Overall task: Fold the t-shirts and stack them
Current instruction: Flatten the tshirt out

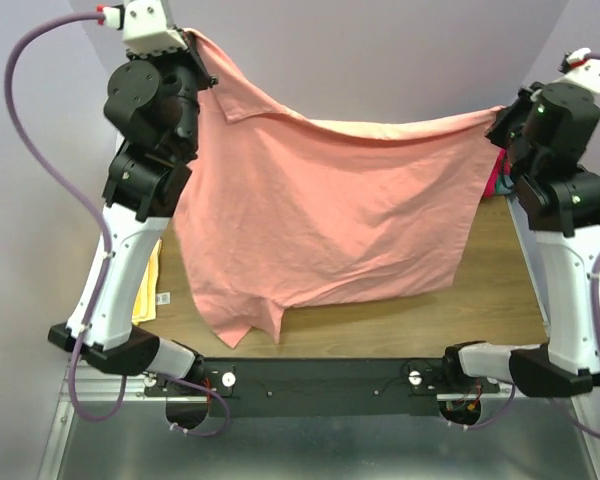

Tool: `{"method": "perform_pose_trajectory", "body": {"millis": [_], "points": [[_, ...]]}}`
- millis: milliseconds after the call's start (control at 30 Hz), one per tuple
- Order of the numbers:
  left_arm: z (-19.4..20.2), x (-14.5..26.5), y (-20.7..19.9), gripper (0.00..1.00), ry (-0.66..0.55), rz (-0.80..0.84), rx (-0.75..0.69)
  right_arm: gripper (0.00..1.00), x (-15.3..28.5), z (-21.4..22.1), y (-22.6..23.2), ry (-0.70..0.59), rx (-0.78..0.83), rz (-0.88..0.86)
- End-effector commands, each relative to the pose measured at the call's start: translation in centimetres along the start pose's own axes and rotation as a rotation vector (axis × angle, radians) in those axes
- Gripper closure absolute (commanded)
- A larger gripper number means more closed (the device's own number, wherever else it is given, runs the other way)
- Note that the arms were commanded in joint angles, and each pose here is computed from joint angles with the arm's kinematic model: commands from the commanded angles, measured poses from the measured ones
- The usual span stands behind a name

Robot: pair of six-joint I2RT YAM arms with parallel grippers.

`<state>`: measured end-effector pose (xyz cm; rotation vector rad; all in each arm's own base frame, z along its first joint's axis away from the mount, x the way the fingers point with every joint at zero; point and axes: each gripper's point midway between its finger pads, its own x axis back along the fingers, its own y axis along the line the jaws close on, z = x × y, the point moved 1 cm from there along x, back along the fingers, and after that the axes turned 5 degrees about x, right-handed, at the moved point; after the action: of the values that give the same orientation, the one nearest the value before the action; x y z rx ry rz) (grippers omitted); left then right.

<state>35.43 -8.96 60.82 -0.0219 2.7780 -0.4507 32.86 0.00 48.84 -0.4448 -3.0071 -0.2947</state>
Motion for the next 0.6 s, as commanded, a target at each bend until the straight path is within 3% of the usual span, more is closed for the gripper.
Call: {"method": "perform_pose_trajectory", "body": {"millis": [0, 267, 567], "points": [[-6.0, 0.3, 1.1, 1.00, -0.162, -0.076, 0.011, 0.99, -0.6, -3.7, 0.1, -0.118, -0.012, 0.022], [-7.7, 0.7, 1.1, 1.00, -0.186, -0.075, 0.008, 0.99, 0.3, -5.0, 0.3, -0.152, -0.012, -0.009], [-9.4, 5.8, 3.2, 1.00, -0.175, -0.063, 0.005, 0.99, 4.7, -4.3, -1.8, -0.162, -0.031, -0.029]]}}
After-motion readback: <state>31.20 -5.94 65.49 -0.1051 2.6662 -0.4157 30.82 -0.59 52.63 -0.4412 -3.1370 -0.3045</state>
